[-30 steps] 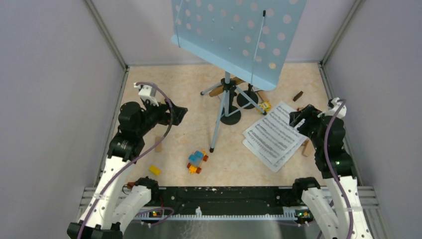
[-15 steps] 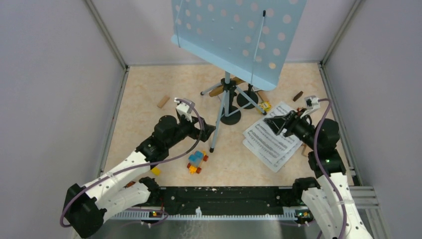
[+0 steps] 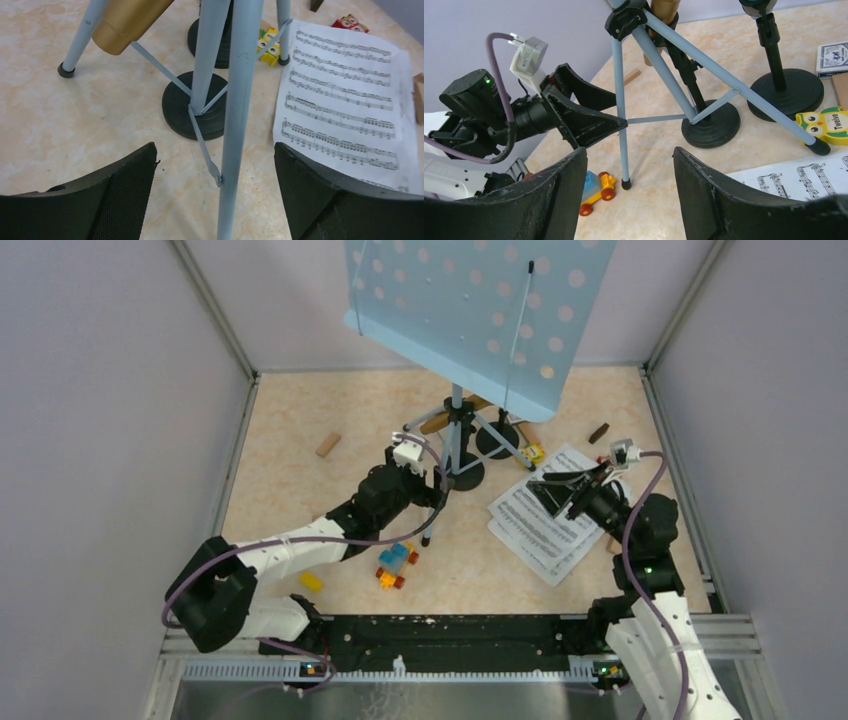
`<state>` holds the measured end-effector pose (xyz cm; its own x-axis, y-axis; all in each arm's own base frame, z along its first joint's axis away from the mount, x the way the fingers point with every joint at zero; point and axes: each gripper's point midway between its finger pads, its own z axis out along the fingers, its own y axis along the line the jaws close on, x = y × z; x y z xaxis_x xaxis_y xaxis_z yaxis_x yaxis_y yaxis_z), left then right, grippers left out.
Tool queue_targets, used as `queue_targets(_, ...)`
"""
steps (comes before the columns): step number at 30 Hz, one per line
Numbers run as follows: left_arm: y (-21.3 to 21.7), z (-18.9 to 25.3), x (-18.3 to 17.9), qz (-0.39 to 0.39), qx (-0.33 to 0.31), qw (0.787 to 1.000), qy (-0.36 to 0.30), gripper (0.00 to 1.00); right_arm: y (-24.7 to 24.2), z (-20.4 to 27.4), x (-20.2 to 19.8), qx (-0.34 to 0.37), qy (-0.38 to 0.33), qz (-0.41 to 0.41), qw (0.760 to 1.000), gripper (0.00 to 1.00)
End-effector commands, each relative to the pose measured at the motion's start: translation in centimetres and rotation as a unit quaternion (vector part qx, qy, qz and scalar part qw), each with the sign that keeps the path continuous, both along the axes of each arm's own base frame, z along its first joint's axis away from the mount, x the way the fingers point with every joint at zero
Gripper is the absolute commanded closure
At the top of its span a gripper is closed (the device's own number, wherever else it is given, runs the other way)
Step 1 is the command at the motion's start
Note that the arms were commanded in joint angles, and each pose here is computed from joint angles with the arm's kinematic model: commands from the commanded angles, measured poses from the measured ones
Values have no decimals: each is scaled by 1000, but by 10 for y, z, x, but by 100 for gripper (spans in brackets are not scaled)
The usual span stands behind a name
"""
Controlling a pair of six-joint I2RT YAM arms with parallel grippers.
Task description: Pack up the instrument practice props
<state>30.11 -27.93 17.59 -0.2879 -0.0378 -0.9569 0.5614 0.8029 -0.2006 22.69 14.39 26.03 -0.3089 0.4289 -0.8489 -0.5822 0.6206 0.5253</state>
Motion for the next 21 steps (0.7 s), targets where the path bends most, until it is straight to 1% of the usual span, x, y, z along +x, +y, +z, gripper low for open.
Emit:
queue_targets(1,2,28,26,57,-12,997,-50,12,3,18,4,-1,-37,11,999,37)
queue_targets(6,1,14,33,65,6,997,-48,17,4,16,7,3,-36,7,999,37)
queue_targets(7,-2,12,35,63,8,997,-47,20,5,14,7,4,-34,6,999,38)
queue_targets(10,-10,4,38,50,19,998,-42,30,6,9,6,6,-23,8,1000,38)
queue_targets(14,-17,-12,32,22,35,999,-23,53,6,1,4,2,-9,4,1000,39)
queue_targets(19,-9,-23,20,17,33,999,-11,88,4,-7,0,2,-5,-1,1000,39)
queue_targets(21,-5,-24,15,20,32,999,-5,97,4,-11,-1,4,-1,-1,1000,39)
